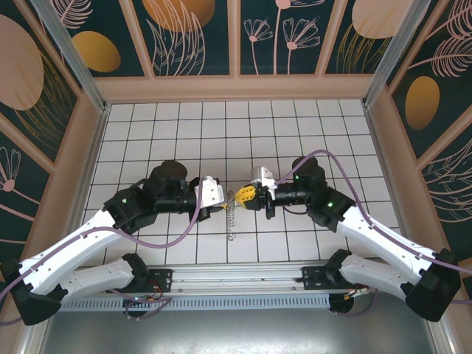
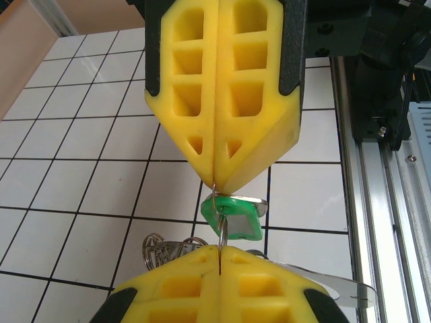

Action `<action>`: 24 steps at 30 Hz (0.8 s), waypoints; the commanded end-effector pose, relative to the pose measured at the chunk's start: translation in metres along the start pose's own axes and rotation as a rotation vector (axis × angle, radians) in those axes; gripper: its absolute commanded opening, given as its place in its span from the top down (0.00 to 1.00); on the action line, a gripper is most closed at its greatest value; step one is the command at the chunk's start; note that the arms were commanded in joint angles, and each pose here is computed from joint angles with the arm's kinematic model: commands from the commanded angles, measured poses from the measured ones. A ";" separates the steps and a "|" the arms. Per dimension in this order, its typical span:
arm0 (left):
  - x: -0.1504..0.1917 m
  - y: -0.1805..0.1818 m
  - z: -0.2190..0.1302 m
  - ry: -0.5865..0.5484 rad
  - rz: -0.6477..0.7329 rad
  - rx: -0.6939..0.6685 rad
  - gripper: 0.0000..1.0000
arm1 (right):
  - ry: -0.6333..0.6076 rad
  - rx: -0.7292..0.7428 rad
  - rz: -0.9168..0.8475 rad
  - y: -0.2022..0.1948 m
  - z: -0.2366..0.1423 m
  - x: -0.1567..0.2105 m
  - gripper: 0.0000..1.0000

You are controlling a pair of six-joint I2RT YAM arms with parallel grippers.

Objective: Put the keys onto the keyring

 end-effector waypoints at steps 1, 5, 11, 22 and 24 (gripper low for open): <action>-0.015 0.000 -0.007 -0.062 0.009 -0.010 1.00 | -0.014 0.005 -0.006 -0.001 0.000 0.000 1.00; -0.015 0.000 -0.007 -0.061 0.009 -0.012 1.00 | -0.008 -0.006 -0.002 0.001 0.000 0.001 1.00; -0.015 0.000 -0.008 -0.063 0.007 -0.012 1.00 | -0.006 -0.005 -0.002 0.000 0.001 0.002 1.00; -0.016 0.000 -0.008 -0.066 0.012 -0.009 1.00 | 0.000 -0.005 0.003 -0.003 0.004 0.005 1.00; -0.015 0.000 -0.007 -0.063 0.011 -0.010 1.00 | 0.002 -0.009 0.002 -0.004 0.005 0.006 1.00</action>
Point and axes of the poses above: each hand's point on the last joint's axis, 136 mm out from that joint toward the fingers, its own z axis out along the fingers, its own y axis along the line the jaws close on, x = y × z, the point moved 1 cm from there along -z, back along the fingers, and after that the axes turned 8 degrees about -z, right-handed, at the moved point
